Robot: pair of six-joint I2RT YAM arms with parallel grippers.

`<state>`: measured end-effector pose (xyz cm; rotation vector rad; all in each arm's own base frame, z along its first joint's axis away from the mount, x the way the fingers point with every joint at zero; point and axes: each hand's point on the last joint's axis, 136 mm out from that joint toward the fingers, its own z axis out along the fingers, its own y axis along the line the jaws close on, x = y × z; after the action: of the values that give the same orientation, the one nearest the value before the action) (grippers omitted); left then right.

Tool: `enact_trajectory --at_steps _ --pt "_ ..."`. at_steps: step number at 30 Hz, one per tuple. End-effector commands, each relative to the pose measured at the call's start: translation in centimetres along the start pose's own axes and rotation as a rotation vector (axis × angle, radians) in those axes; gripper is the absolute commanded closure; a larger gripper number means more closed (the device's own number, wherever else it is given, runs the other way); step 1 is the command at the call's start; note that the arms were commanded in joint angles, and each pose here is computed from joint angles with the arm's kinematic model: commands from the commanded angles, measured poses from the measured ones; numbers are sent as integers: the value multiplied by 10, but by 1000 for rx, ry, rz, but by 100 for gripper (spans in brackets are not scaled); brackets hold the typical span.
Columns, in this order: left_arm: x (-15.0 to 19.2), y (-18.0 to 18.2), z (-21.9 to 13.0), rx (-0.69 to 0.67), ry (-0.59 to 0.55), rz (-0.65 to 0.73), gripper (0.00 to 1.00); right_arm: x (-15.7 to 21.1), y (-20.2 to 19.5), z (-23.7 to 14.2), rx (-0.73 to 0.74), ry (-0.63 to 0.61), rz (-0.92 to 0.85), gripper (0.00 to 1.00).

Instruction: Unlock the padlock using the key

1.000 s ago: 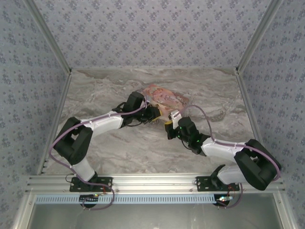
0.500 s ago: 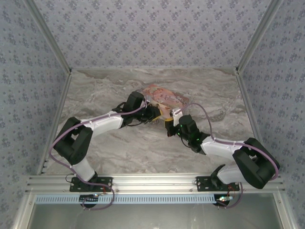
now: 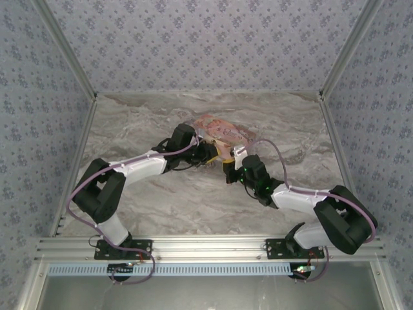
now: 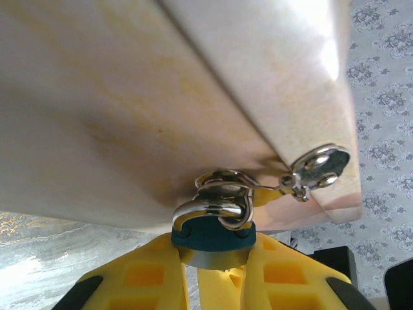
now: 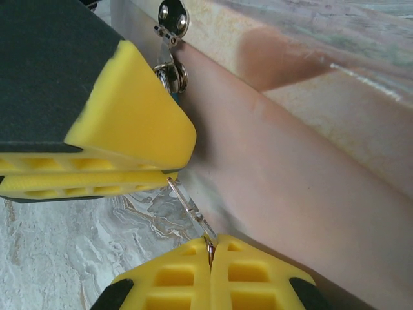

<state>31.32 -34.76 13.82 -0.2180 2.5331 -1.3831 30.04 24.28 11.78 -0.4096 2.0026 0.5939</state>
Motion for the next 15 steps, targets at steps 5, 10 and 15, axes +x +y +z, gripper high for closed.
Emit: enact_trajectory --at_steps 5,10,15 --pt "2 -25 -6 88 0 40 88 -19 3 4 -16 -45 23 100" --pt "2 -24 -5 91 -2 35 88 -20 5 6 -25 -43 24 100" --pt "2 -22 -5 96 -4 30 88 -22 7 7 -36 -39 22 100"
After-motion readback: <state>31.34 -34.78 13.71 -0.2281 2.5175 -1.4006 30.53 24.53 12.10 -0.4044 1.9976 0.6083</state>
